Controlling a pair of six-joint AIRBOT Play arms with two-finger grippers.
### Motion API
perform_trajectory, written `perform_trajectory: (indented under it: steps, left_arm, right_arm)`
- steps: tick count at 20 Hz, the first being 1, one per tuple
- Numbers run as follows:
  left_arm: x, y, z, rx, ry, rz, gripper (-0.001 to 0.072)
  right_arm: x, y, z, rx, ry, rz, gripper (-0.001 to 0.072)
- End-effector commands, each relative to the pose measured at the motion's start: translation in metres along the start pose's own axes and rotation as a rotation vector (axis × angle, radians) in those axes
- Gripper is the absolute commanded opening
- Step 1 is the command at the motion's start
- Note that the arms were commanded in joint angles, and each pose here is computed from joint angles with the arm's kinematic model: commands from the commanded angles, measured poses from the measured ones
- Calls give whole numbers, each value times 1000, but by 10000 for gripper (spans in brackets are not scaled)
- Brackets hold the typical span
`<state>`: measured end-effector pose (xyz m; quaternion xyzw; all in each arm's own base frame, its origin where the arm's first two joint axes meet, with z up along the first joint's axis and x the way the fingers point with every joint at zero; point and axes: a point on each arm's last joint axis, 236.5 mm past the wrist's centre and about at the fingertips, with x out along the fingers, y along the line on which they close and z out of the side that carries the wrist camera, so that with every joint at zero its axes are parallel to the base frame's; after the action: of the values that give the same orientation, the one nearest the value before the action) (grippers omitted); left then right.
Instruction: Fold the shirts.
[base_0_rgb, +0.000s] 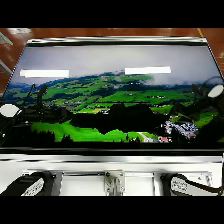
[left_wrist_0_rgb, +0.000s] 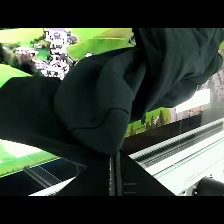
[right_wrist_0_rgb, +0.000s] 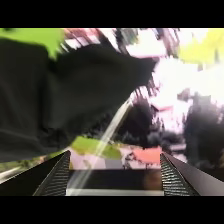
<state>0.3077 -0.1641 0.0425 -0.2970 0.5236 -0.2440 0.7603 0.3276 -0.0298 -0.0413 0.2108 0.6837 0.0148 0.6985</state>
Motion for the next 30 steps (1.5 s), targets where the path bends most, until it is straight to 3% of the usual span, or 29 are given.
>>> perform_trajectory:
  steps: [1,10,11,13,16,19,22,24,27,30]
  left_arm:
    - [0,-1,0,1,1,-3,35]
    - [0,-1,0,1,1,-4,35]
    - [0,-1,0,1,1,-4,35]
    - [0,0,1,10,-4,-2,35]
    - [-11,-13,17,122,-41,-5,34]
    - [-60,-62,71,320,-188,24,34]
    - [-175,-173,134,626,-502,33,35]
    - [-274,-242,150,749,-765,56,34]
    - [-390,-280,139,753,-1048,178,35]
    - [-419,-279,114,696,-1100,231,35]
  right_arm:
    - [32,-9,-18,145,21,113,669]
    - [93,36,28,219,-82,219,665]
    - [98,38,27,218,-74,215,524]
    - [97,41,28,210,-79,216,60]
    - [62,61,35,52,-109,251,61]
    - [-33,102,47,-196,-258,285,60]
    - [-187,154,50,-393,-621,270,60]
    - [-309,172,30,-460,-953,179,60]
    - [-457,163,-32,-379,-1376,30,60]
    - [-513,165,-93,-376,-1555,9,60]
